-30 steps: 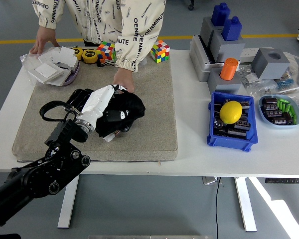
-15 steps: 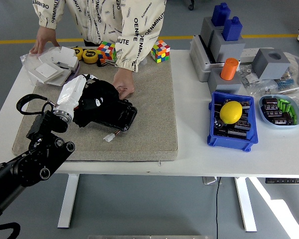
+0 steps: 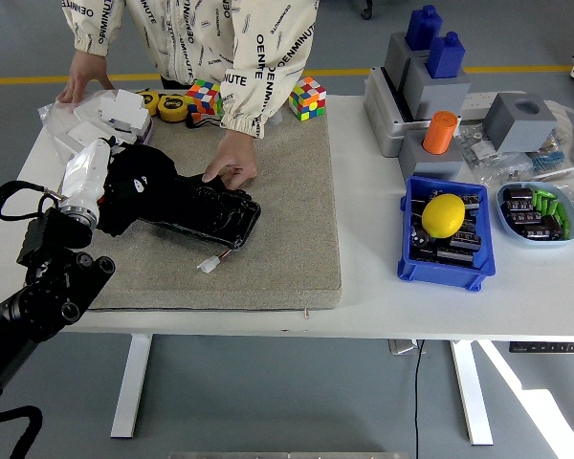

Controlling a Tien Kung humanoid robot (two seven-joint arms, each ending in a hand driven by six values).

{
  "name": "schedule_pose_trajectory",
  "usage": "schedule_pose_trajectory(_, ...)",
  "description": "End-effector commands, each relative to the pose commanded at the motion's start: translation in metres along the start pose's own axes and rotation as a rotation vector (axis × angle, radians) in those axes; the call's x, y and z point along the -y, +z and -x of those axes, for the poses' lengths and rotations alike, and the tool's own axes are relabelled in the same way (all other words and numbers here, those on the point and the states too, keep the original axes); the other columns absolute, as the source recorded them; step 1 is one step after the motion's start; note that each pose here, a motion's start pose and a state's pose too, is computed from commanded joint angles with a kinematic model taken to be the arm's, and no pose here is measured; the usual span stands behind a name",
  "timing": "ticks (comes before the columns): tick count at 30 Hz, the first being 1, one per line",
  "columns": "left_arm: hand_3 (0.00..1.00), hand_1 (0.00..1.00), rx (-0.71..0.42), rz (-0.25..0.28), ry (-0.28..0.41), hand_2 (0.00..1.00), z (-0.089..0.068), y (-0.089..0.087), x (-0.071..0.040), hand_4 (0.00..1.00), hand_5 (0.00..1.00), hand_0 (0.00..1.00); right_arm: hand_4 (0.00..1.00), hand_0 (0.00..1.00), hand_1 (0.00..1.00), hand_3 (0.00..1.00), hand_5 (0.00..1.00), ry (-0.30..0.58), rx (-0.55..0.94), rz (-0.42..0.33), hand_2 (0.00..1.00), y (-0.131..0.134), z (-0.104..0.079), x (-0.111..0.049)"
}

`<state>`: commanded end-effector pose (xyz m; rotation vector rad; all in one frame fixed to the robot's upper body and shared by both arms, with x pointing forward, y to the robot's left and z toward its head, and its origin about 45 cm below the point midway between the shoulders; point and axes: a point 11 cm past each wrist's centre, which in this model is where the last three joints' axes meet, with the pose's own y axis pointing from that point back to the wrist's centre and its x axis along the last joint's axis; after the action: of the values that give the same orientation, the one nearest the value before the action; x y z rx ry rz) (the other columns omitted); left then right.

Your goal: Pick the rag up,wipe the panel,place it on the desk

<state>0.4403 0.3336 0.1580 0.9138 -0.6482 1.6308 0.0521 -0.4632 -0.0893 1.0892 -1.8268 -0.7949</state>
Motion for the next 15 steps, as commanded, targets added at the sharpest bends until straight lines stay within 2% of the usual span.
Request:
schedule_pose_trajectory(4,0.563,0.334,0.009,-0.017,0.022,0.390,-0.004,-0.004,0.002,0.709,0.002,0.229,0.883,0.538,0.561,0.522,0.358,-0.001,0.000,-0.001,0.493,0.000,0.000,0.000)
schedule_pose_trajectory(10,0.563,0.331,0.019,-0.020,0.014,0.390,-0.003,-0.006,0.001,0.710,0.002,0.227,0.883,0.538,0.559,0.522,0.359,-0.001,0.000,-0.003,0.493,-0.001,0.000,0.000)
schedule_pose_trajectory(15,0.563,0.328,0.019,0.015,-0.018,0.388,0.003,0.005,-0.004,0.710,0.002,0.226,0.883,0.540,0.560,0.520,0.359,-0.001,-0.003,-0.002,0.493,0.000,0.000,0.000)
